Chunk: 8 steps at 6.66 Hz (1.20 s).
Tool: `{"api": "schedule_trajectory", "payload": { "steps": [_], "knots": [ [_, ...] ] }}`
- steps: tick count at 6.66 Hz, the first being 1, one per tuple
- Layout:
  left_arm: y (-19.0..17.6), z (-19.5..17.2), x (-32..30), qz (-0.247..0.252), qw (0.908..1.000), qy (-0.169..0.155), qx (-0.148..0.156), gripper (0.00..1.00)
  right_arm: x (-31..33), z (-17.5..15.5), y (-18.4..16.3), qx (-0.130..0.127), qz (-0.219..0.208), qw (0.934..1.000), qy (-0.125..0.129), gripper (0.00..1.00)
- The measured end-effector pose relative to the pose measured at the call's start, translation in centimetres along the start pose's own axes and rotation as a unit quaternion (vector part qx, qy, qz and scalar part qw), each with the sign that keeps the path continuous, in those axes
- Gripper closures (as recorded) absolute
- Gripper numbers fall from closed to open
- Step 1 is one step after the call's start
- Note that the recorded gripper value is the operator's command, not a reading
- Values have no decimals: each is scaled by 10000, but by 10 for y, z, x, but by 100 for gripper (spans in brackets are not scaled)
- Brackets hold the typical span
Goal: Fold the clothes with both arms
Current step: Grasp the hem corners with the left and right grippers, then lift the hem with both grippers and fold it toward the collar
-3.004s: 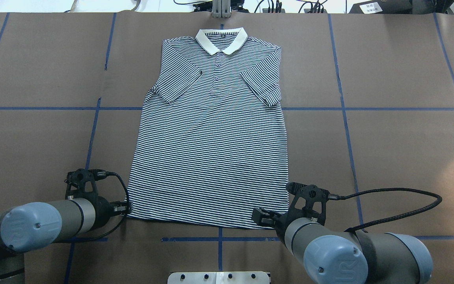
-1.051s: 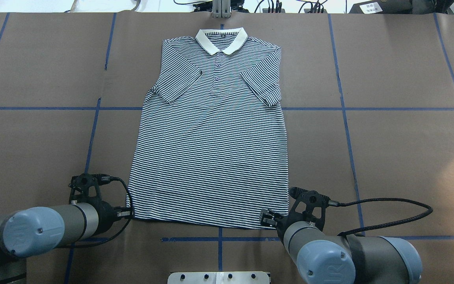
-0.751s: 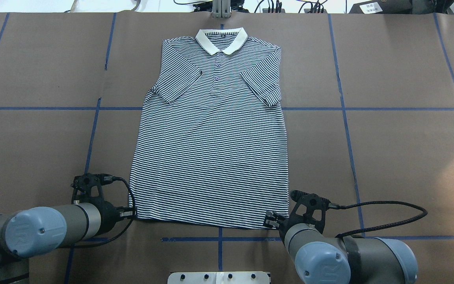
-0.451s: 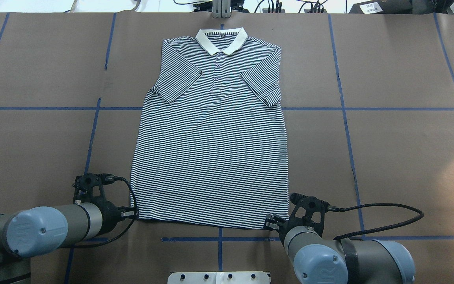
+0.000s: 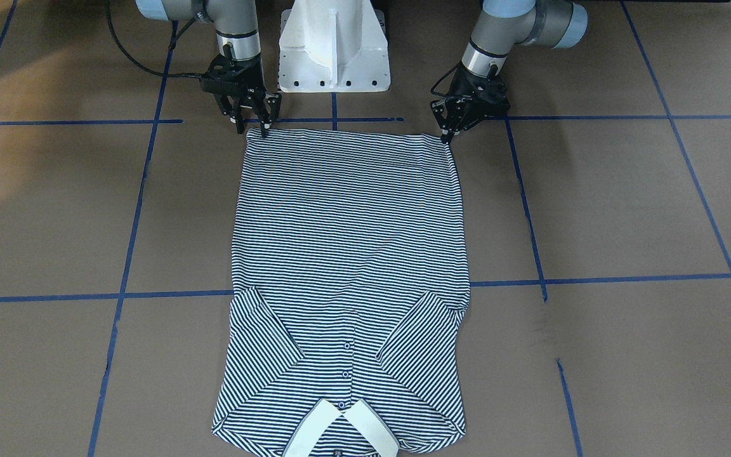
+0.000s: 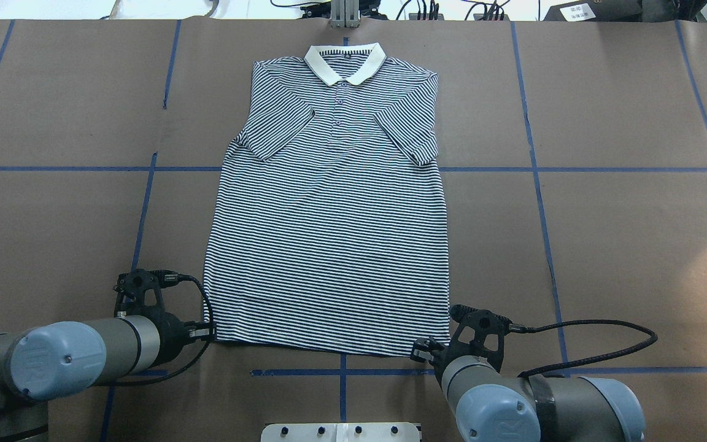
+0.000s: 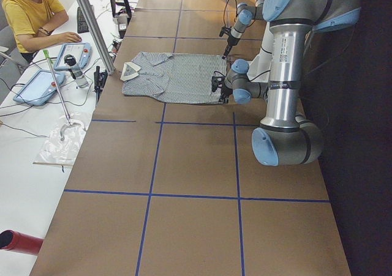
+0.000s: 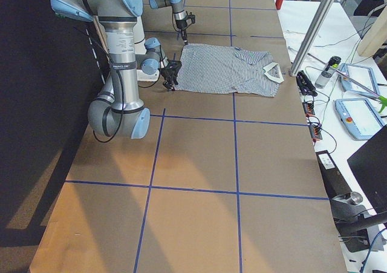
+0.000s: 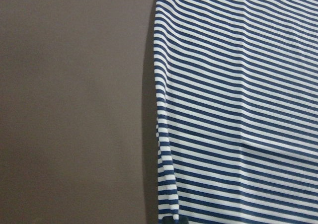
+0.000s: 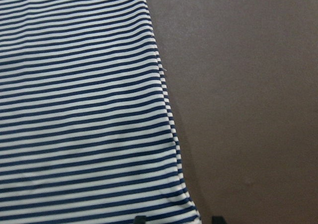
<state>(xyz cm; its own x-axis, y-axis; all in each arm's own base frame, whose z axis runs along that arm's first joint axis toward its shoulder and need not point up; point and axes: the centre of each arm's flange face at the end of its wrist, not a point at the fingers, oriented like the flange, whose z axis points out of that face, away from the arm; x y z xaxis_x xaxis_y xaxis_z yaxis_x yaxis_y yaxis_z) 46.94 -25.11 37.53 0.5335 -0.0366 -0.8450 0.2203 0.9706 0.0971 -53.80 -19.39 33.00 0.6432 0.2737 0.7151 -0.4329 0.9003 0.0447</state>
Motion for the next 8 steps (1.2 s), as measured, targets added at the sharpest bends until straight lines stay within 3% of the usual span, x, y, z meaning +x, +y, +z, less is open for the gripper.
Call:
{"api": "schedule_trajectory", "payload": {
  "steps": [5, 6, 8],
  "knots": [
    [-2, -8, 2, 2, 10000, 24, 18, 100, 0, -10, -6, -9, 29, 10000, -54, 100],
    [-4, -29, 12, 10, 10000, 33, -11, 100, 0, -34, -16, -41, 61, 9999, -135, 100],
    [-4, -123, 47, 32, 9993, -18, -376, 100, 4, -129, -39, -328, 61, 9993, -186, 100]
  ]
}}
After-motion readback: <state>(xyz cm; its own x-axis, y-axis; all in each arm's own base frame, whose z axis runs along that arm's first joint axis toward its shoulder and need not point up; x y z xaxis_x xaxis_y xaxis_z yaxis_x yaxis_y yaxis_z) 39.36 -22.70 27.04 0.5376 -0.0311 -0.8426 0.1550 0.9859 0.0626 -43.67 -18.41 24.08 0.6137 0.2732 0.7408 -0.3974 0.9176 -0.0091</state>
